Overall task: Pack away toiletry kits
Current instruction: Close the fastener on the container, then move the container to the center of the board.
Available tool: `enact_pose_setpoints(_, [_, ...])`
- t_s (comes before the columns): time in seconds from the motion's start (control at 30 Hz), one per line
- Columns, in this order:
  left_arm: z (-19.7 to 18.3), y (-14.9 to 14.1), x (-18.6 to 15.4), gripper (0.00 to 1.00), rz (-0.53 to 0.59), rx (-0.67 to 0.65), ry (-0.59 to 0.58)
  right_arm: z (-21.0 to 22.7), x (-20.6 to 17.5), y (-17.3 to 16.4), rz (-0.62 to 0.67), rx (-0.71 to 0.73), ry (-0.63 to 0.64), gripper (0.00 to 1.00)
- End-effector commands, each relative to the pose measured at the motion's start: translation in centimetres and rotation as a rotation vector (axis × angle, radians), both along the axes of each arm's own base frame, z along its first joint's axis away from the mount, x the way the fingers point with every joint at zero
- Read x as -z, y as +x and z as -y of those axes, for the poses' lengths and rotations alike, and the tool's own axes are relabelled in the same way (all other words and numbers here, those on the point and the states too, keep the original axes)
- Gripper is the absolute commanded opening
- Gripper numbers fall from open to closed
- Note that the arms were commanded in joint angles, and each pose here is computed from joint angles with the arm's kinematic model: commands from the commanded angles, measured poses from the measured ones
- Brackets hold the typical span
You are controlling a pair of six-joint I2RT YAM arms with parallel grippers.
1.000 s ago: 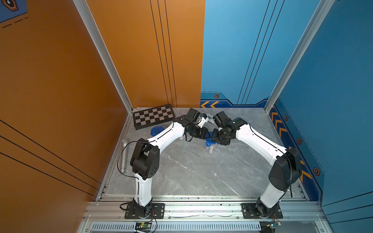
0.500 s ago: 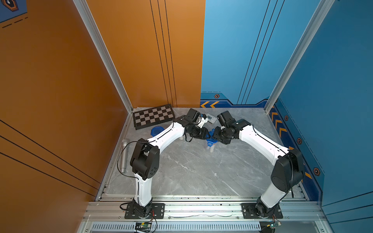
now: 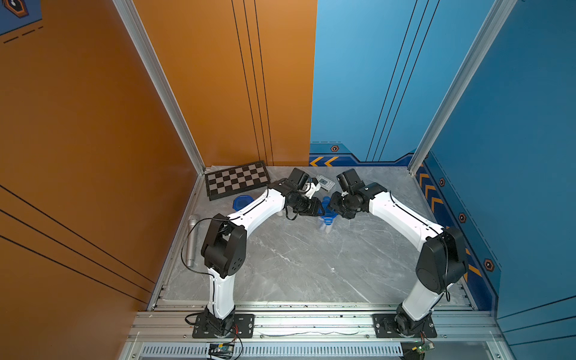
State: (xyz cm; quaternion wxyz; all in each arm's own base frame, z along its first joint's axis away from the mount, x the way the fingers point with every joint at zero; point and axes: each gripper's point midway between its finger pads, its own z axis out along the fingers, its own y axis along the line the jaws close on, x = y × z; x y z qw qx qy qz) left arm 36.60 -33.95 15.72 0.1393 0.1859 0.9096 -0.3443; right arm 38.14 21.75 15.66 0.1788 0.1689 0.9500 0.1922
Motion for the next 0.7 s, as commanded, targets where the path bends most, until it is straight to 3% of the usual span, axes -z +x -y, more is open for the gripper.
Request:
enact_pose_setpoints(0.0, [2.0,-3.7,1.8,0.44,-0.113,0.092,0.0,-1.0,3.4,-2.2,-0.097,-0.077,-0.017,0.58])
enact_pose_setpoints(0.3, [0.9,-3.7,0.2,0.54,-0.098,0.057,-0.013,0.2,1.5,-1.8,-0.061,-0.11,-0.069,0.68])
enact_pose_setpoints(0.67, [-2.6,-2.4,-2.5,0.56,-0.033,-0.032,-0.021,1.1,-0.8,-2.8,-0.028,-0.144,-0.106,0.77])
